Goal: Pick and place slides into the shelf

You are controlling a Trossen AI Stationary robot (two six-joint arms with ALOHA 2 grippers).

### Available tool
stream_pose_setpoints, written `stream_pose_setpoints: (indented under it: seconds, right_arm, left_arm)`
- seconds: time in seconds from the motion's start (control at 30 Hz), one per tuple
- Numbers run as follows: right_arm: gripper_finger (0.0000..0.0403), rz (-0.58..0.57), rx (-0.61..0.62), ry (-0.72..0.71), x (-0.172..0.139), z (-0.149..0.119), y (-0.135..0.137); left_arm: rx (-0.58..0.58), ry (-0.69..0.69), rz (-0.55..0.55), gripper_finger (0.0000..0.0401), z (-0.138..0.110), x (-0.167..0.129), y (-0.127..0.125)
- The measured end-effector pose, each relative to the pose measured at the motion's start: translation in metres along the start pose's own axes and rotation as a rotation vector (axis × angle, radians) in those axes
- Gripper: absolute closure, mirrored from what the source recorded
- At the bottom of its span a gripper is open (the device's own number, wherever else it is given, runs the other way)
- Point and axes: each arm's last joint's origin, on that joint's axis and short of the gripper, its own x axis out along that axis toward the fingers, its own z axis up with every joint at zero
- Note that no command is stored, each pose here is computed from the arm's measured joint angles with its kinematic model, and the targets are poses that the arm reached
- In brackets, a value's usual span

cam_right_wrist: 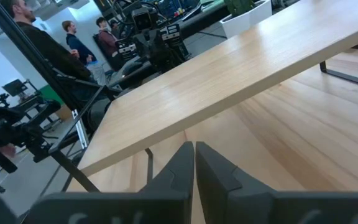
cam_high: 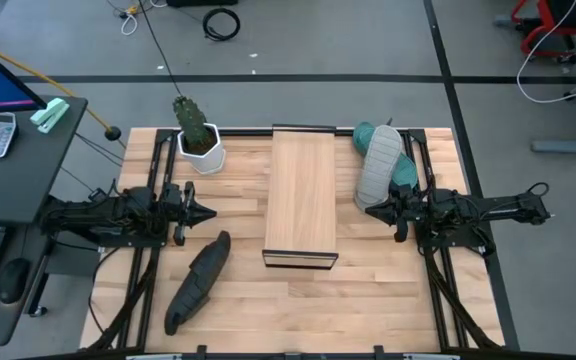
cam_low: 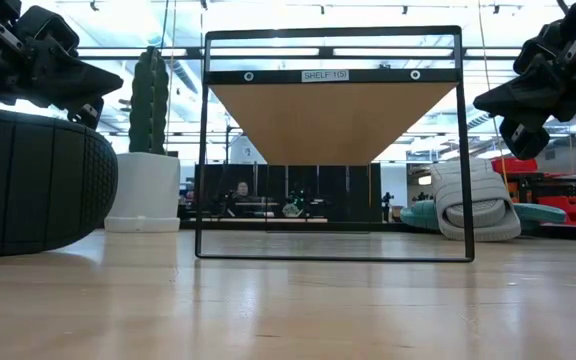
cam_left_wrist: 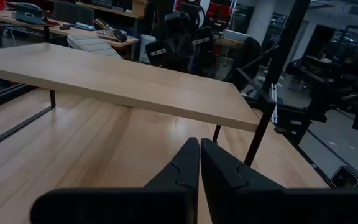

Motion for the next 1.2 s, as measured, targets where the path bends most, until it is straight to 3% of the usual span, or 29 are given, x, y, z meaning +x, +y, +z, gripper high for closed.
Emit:
stream_pose_setpoints:
  seconds: [0.43, 0.67, 0.9, 1.0, 1.2]
  right_arm:
    - [0.0380, 0.000, 0.000, 0.000, 0.000, 0.000, 0.000]
    - [0.0380, 0.000, 0.000, 0.000, 0.000, 0.000, 0.000]
    - [0.0380, -0.001, -0.038, -0.001, 0.000, 0.000, 0.000]
    - [0.0380, -0.001, 0.026, -0.001, 0.000, 0.000, 0.000]
    - [0.0380, 0.012, 0.319, -0.017, 0.000, 0.002, 0.001]
  left_arm:
    - [-0.003, -0.019, 0.025, 0.0376, 0.001, 0.000, 0.001]
    - [-0.135, -0.040, 0.019, 0.0382, 0.003, 0.000, 0.000]
    - [-0.137, -0.048, 0.024, 0.0377, 0.004, 0.000, 0.000]
    - [-0.240, -0.082, 0.012, 0.0379, 0.007, 0.000, 0.000]
    - [-0.536, -0.132, 0.009, 0.0385, 0.011, -0.001, 0.000]
